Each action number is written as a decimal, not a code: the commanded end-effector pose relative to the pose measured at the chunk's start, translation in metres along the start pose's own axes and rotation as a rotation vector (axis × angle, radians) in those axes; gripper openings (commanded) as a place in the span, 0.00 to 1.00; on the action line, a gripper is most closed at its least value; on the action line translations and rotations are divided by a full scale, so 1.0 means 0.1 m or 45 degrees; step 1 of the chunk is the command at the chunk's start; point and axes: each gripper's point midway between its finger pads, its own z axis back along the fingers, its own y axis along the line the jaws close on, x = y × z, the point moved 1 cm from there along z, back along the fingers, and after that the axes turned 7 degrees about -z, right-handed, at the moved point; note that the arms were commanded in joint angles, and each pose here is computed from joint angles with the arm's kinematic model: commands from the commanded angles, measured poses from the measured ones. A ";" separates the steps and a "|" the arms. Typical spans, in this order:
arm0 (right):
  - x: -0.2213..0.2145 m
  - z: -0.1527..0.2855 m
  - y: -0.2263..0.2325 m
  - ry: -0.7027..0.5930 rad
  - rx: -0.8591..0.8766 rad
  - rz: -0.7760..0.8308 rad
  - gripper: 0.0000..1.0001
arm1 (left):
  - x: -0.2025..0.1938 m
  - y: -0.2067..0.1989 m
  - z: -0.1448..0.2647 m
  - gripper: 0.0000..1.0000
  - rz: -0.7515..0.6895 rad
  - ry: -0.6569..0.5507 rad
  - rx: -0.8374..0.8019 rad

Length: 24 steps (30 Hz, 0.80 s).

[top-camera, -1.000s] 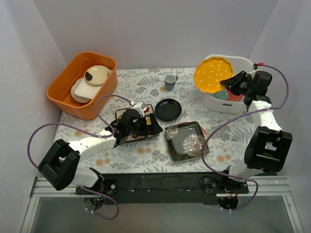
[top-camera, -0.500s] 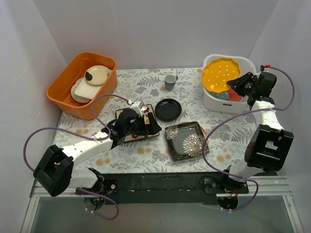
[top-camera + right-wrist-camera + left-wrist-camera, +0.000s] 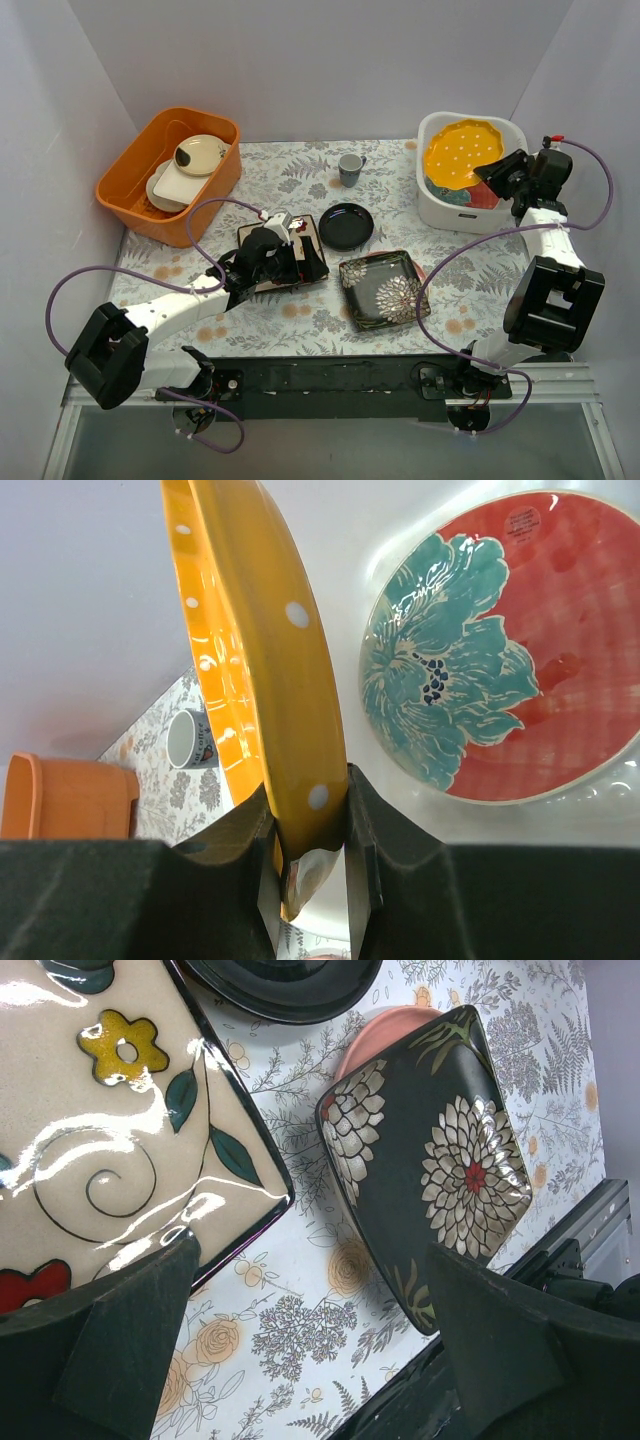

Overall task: Place the plates into the plastic bin on the countertop
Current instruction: Place the plate in the plastic bin.

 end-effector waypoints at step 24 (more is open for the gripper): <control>0.25 -0.30 0.05 -0.080 0.080 0.145 0.01 | 0.01 -0.01 -0.12 0.98 -0.039 0.023 -0.015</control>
